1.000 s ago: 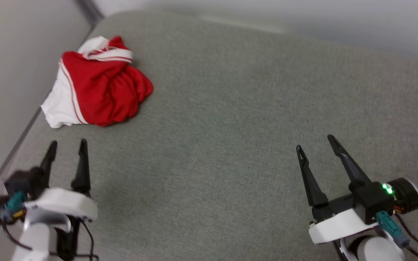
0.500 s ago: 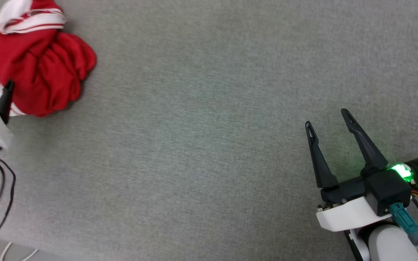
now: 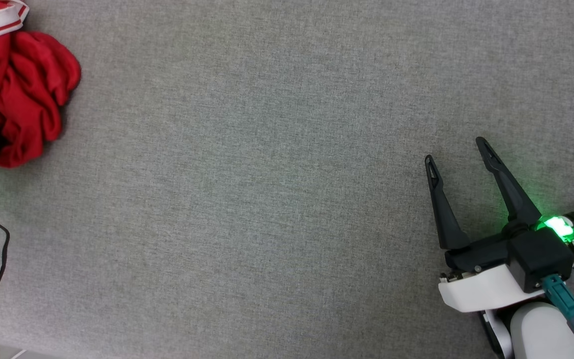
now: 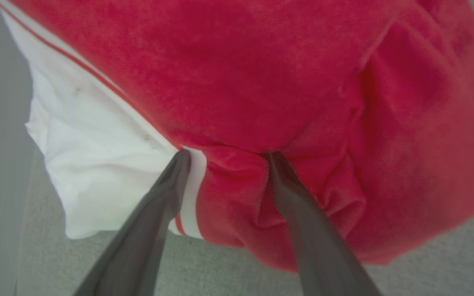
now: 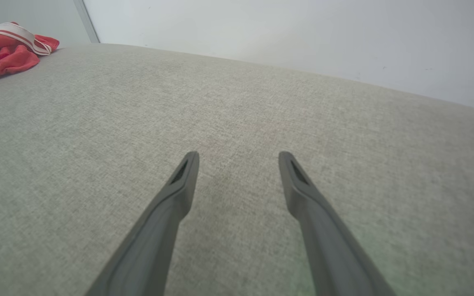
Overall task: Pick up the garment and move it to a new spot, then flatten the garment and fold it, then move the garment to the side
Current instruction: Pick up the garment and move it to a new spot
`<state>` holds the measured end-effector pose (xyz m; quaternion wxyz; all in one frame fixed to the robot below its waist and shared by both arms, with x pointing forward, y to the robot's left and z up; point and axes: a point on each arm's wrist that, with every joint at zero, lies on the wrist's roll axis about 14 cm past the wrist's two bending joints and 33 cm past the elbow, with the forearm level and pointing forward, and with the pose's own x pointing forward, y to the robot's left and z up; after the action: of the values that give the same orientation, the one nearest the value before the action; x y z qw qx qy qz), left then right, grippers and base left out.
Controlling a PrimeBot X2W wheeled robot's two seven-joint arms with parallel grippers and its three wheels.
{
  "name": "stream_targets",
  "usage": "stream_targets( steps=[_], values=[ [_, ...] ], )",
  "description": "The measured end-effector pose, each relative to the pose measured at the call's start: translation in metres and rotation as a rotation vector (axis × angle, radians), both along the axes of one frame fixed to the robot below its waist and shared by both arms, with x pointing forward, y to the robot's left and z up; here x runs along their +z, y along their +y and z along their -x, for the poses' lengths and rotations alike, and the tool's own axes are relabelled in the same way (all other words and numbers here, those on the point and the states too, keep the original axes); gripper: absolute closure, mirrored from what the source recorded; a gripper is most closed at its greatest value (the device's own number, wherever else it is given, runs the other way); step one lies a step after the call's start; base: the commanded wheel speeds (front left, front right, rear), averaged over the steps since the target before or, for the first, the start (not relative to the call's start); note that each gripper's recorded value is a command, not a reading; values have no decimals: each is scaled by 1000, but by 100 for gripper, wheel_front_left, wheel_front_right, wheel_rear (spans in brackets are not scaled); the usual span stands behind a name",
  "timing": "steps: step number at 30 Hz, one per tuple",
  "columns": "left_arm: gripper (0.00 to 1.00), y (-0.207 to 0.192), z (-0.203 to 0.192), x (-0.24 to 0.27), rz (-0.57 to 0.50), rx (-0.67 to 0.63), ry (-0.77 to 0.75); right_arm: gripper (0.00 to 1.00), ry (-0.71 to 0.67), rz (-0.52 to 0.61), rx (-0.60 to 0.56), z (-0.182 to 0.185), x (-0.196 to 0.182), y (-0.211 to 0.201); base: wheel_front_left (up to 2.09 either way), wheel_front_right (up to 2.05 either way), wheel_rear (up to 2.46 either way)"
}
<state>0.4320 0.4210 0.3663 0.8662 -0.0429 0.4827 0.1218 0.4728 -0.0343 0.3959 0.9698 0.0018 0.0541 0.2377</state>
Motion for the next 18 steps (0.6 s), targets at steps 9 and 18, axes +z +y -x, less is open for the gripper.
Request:
stream_targets(
  steps=[9,18],
  values=[
    [100,-8,-6,29,-13,-52,-151,0,-37,-14,-2,3,18,-1,0,0,0],
    [100,-52,9,73,-36,-304,-291,0,-101,-40,-34,17,56,-12,0,0,0]
  ],
)
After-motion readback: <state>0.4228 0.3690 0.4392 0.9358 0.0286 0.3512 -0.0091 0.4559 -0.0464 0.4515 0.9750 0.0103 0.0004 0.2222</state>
